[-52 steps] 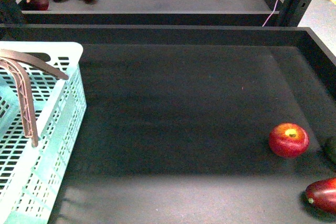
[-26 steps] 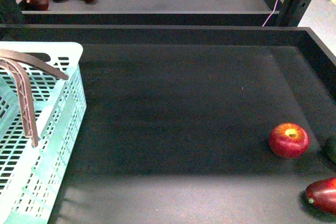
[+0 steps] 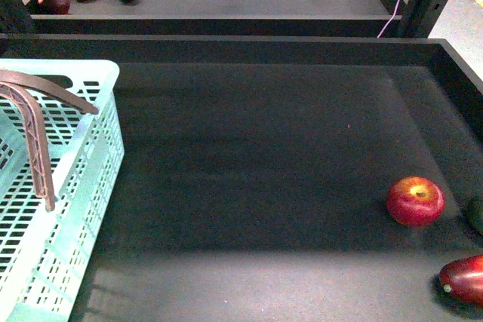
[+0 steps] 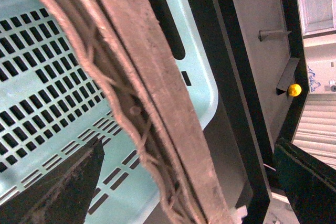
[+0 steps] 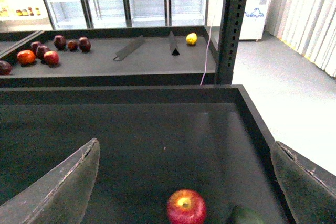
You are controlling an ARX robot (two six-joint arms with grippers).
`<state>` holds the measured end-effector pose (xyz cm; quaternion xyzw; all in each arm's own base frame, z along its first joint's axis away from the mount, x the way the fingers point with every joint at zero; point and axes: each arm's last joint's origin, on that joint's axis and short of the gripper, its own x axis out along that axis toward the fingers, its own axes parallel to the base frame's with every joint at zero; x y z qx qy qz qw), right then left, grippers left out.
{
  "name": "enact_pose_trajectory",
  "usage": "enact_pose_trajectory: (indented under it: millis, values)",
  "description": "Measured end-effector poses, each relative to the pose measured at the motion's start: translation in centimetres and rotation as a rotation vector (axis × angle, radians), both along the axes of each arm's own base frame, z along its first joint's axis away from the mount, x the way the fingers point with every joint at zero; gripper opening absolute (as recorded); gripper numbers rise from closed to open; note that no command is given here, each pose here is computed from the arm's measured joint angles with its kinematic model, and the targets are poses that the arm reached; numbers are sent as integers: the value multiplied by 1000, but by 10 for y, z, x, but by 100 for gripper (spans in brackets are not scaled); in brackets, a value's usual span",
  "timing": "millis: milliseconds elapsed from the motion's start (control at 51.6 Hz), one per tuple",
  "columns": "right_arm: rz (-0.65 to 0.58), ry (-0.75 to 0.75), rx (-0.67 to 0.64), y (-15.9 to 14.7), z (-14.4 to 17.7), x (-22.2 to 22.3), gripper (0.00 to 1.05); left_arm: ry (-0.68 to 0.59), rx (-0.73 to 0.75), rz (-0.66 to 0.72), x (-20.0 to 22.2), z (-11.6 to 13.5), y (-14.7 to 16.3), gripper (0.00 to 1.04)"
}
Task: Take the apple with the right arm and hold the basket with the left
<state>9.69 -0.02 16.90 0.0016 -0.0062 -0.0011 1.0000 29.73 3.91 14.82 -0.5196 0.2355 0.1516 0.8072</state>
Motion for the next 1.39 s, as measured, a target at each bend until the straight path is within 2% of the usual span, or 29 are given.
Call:
enact_pose_trajectory:
  millis: [407, 542, 620, 678, 794, 987, 1084, 1181, 1394]
  values:
    - [0, 0, 0, 0, 0, 0, 96, 40, -43, 123, 56, -13, 11, 98]
    - [0, 0, 0, 0, 0, 0, 96, 35, -61, 154, 66, -12, 14, 66]
    - [0, 0, 0, 0, 0, 0, 96, 38, -63, 156, 67, -12, 14, 56]
    - [0, 0, 0, 0, 0, 0, 96, 48, -83, 170, 66, -13, 14, 44]
    - [0, 0, 0, 0, 0, 0, 96, 69, -75, 167, 65, -14, 15, 30]
    - [0, 0, 0, 0, 0, 0, 96, 62, -74, 129, 58, -5, 9, 29]
    - [0, 0, 0, 0, 0, 0, 96, 40, -89, 74, 51, 10, -4, 29]
    - [0, 0, 0, 0, 0, 0, 96, -9, -89, -3, 45, 37, -26, 29]
    - [0, 0, 0, 0, 0, 0, 96, -76, -73, -184, 38, 77, -86, 29]
